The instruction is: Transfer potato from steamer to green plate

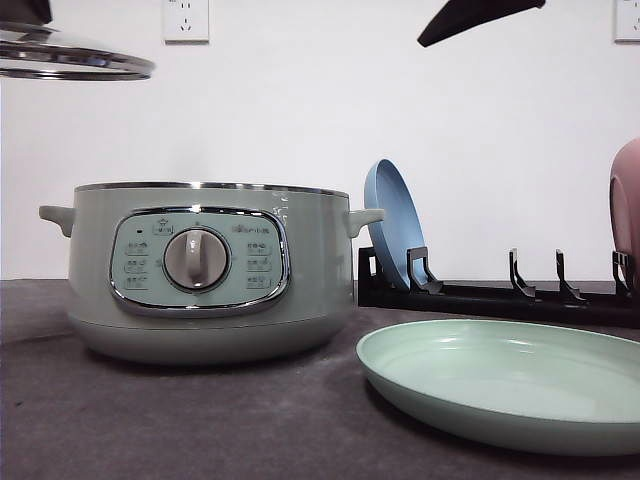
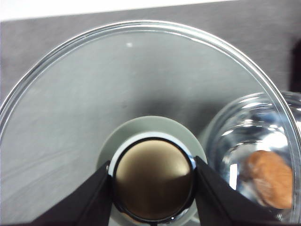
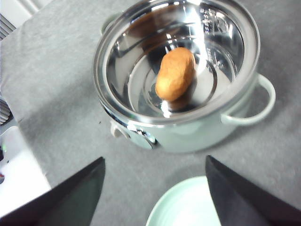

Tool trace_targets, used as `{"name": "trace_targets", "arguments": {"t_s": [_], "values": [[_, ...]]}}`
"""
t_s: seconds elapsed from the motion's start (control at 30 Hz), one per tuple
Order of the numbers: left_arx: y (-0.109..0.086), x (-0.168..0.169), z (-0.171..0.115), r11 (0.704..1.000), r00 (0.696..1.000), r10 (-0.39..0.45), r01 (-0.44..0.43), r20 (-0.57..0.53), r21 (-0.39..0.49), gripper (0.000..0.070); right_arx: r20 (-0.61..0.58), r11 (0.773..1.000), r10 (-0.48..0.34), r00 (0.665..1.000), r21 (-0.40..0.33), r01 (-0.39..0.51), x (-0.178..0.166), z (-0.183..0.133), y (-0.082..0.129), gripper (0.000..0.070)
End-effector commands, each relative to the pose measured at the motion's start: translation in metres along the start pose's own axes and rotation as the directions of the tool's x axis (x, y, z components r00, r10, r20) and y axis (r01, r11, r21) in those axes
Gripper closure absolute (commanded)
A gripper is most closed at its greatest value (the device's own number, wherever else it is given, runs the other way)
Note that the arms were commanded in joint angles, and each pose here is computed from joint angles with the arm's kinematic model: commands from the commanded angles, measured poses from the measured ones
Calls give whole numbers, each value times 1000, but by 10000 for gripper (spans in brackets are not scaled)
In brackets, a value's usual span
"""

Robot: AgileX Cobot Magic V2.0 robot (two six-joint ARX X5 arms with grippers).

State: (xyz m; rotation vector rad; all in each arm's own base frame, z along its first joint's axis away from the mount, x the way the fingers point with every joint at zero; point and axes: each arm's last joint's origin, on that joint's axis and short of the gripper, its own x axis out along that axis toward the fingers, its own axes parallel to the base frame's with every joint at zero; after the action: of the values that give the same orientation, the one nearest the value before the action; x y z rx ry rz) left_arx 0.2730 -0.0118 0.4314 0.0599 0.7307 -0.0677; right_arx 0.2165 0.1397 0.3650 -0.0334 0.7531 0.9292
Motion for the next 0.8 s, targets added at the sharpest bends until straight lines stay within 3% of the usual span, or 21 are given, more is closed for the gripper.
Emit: {"name": "trace_targets", "arguments": {"t_s": [0.0, 0.23, 0.53, 0.77], "values": [[2, -12, 9, 1000, 997, 6, -5, 78, -10, 697, 10, 1000, 12, 1000, 9, -12, 6, 5, 3, 261], [8, -12, 8, 999, 997, 23, -21, 77, -25, 697, 8, 1000, 20, 1000, -5, -20, 35, 18, 7, 260], [8, -12, 8, 999, 997, 23, -21, 77, -25, 697, -40, 999, 19, 999, -28, -20, 96, 67, 5, 248], [8, -12, 8, 999, 997, 23, -21, 77, -25, 697, -60, 996, -68, 996, -57, 64, 158, 84, -1, 209]]}}
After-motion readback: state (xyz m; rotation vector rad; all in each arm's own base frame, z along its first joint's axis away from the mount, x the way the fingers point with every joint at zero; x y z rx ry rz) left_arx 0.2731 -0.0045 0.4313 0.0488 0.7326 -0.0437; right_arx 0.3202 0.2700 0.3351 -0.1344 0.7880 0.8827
